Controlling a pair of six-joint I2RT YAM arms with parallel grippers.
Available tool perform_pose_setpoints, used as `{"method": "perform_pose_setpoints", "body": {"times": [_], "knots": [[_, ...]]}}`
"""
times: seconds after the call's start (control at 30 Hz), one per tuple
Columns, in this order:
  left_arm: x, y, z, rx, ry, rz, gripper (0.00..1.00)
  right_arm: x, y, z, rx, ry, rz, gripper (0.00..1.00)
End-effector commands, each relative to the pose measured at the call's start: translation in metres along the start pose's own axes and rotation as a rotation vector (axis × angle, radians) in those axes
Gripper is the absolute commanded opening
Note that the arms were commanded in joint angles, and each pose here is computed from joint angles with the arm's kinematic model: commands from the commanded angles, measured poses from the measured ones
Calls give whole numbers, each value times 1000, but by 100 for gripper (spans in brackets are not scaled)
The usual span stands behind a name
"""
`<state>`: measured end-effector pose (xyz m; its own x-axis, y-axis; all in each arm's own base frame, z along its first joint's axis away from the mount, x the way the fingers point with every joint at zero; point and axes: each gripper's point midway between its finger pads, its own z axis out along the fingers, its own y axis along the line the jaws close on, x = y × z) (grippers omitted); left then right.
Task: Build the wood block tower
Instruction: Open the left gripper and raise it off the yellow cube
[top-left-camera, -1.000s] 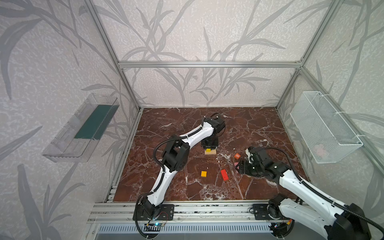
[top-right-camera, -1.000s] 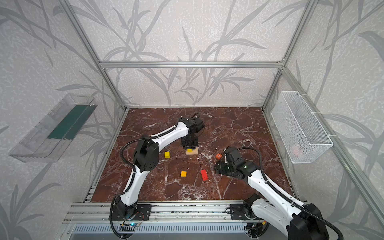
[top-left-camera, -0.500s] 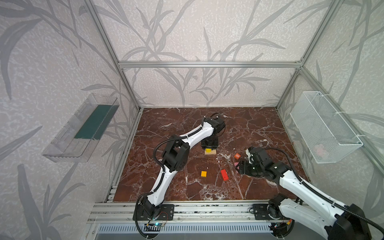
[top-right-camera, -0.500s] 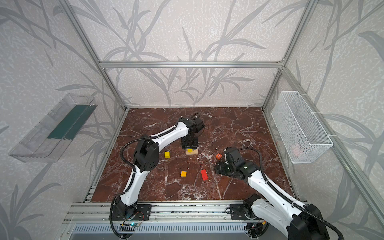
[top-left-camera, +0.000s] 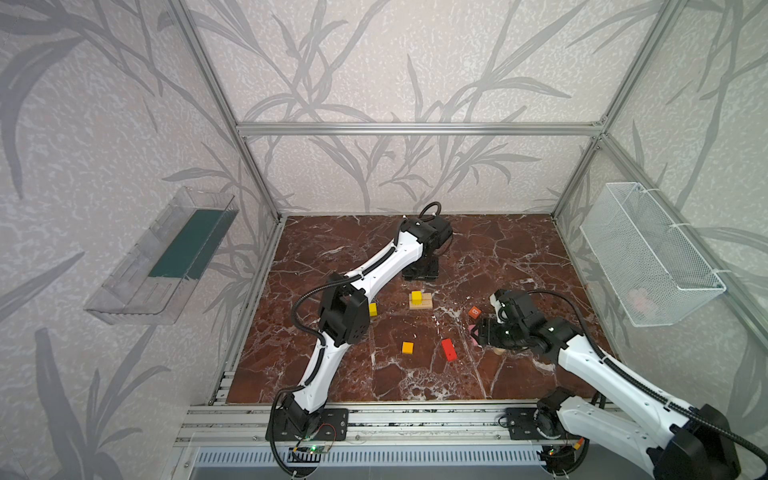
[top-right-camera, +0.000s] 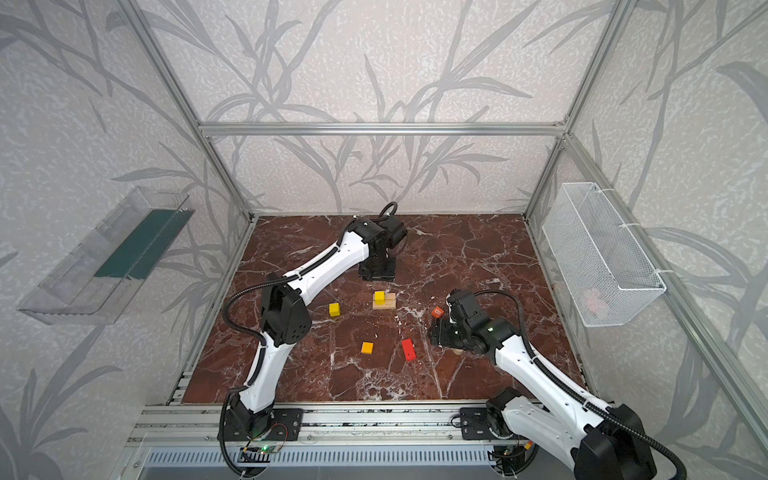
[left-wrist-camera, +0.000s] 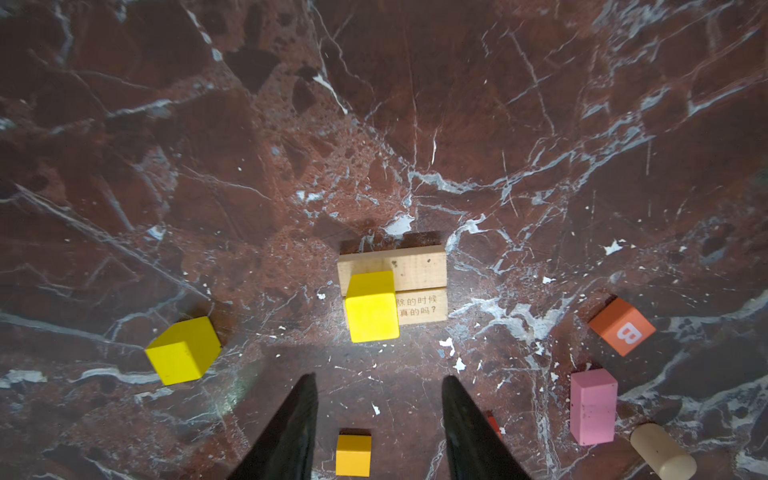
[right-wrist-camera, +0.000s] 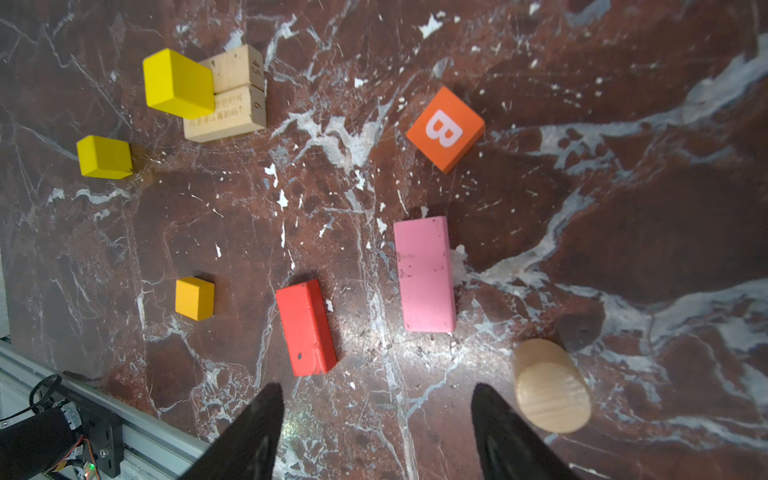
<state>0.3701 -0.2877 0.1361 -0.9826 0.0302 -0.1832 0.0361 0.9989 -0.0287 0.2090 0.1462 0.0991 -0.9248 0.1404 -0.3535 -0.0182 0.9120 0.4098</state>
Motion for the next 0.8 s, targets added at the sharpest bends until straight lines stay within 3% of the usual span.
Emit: {"method": "perform_pose_setpoints", "body": {"times": [0.0,0.5,0.77], "knots": [[5,21,-27,-33,0,10,48,-7,-4,-9,45,-20,-28,72],[-13,3,-37,144,-23,-29,48,-1,-28,-3,131,-47,1,72],[-27,5,-35,150,-46,-51,48,0,-31,-3,140,-48,-2,72]]}}
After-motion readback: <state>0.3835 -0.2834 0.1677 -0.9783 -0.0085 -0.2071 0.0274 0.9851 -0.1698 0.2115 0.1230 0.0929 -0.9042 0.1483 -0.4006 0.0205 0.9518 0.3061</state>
